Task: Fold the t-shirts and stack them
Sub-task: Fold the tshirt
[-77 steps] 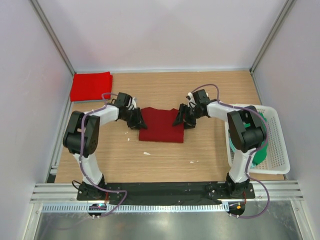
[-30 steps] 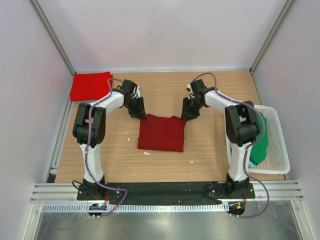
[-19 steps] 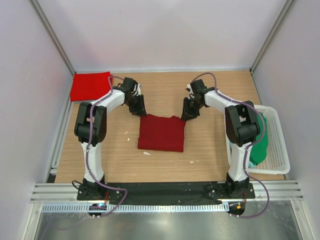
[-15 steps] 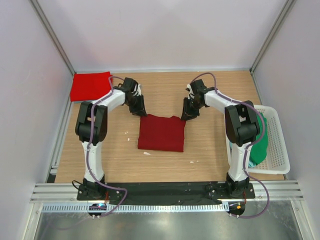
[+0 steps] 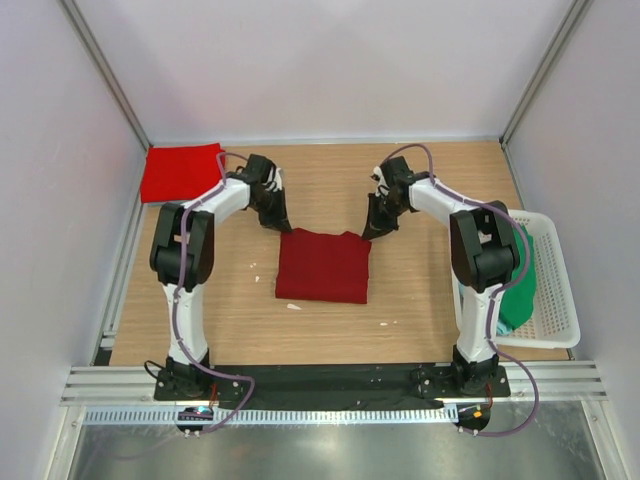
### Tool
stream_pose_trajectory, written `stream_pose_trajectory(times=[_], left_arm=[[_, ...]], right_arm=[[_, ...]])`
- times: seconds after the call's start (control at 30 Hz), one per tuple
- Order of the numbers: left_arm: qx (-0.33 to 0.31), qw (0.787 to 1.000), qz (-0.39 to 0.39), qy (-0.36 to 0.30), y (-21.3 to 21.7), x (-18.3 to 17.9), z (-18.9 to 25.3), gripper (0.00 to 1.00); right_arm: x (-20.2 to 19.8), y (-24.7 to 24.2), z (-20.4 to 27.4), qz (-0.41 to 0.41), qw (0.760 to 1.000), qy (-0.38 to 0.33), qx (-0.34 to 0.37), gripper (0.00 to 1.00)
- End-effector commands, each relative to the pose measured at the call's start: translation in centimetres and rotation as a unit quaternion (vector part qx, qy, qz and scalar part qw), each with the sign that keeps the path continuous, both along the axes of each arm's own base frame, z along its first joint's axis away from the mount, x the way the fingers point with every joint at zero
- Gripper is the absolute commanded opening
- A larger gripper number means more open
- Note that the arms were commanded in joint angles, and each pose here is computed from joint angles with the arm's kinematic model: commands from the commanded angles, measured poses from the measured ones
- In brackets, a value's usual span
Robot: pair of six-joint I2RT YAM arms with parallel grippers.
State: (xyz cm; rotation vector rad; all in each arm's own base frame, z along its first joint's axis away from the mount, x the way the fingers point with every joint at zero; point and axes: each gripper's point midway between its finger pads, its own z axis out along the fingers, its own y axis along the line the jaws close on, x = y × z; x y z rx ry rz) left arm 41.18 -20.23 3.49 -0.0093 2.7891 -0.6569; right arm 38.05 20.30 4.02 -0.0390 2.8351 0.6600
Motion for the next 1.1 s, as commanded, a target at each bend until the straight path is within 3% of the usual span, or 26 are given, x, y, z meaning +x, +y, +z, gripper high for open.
stream_pose_trajectory(times=[0.0, 0.1, 0.57, 1.07], left_arm=[[-0.029, 0.997, 0.005, -0.065, -0.4, 0.1, 7.0, 0.00], [-0.045, 0.995, 0.002, -0.085, -0.7, -1.4, 9.8, 0.00], [-0.092, 0.992, 0.022, -0.082, 0.3, -9.7, 14.8, 0.00], [-0.072, 0.992, 0.036, -0.101, 1.5, -10.5, 18.4, 0.00]], right_arm=[[0.2, 0.6, 6.2, -0.001, 0.999, -0.049, 0.019, 0.04], [-1.6, 1.1, 7.4, 0.007, 0.999, -0.049, 0.017, 0.03], [-7.2, 1.4, 14.8, -0.002, 0.995, -0.080, 0.066, 0.01], [-7.3, 2.1, 18.7, -0.011, 0.990, -0.096, 0.099, 0.01]])
